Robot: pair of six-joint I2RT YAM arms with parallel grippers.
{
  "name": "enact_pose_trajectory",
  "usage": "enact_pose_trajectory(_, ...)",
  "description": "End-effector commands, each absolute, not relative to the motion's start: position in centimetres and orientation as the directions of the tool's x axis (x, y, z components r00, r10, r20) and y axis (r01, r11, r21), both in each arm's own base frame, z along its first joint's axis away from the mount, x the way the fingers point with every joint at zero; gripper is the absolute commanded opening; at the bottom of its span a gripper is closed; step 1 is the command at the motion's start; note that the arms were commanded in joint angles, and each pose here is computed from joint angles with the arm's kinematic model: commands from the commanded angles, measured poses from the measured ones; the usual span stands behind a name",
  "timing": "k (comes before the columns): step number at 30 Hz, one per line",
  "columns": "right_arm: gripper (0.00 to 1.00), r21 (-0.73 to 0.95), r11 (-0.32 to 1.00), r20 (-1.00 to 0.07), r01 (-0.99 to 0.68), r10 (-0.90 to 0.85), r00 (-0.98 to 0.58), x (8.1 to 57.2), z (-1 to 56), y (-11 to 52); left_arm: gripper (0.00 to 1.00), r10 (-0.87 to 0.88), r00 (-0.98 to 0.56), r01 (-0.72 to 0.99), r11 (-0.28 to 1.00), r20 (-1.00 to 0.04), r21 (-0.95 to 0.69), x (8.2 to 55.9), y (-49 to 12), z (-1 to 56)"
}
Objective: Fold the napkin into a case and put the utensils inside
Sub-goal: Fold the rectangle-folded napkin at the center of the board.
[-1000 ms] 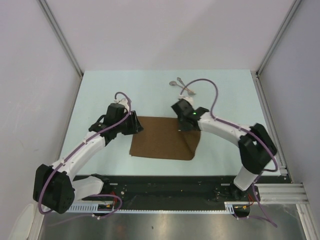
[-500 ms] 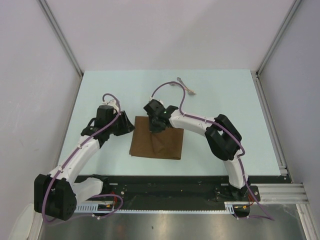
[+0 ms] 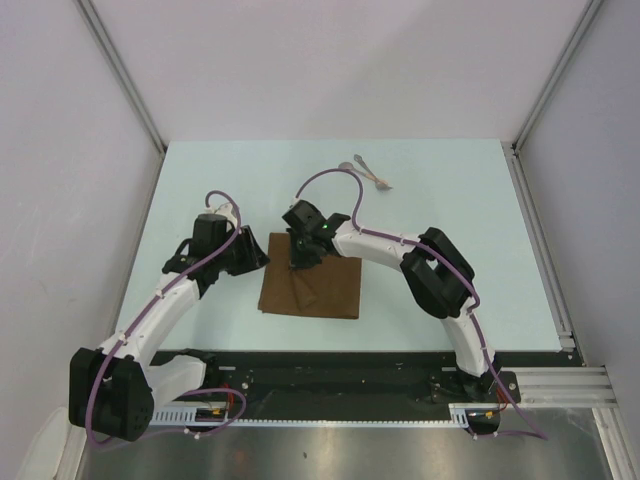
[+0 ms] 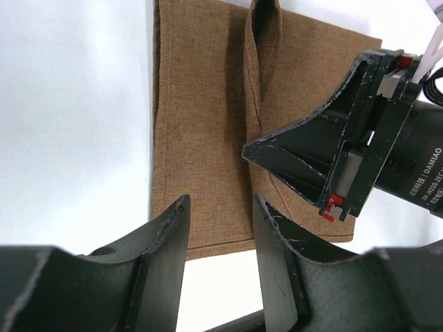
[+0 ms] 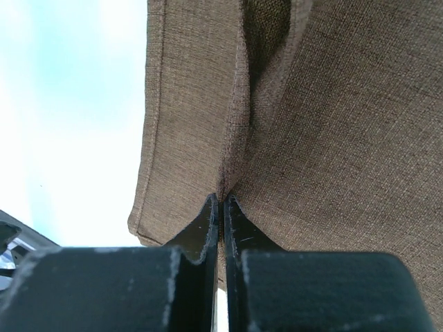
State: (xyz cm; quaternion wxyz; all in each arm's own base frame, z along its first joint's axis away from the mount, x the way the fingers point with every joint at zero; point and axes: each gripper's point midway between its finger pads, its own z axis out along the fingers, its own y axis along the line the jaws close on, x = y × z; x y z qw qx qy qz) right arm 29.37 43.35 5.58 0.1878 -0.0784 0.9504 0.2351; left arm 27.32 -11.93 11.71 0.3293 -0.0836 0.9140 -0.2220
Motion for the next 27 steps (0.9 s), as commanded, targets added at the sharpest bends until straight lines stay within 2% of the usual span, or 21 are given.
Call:
enact_pose_trajectory(1, 0.00, 0.496, 0.828, -0.409, -0.260, -0.041, -0.912, 29.8, 7.6, 45.7, 0.46, -0.302, -0.757, 0.008, 0.882, -0.579, -0.472, 27.5, -11.9, 12.1)
enact_pose_trajectory(27, 0.00, 0.558, 0.793, -0.366, -0.243, -0.028, -0.930, 29.8, 6.4, 47.4, 0.46, -0.324, -0.763, -0.022, 0.877, -0.560, -0.479, 27.0, -11.8, 11.2)
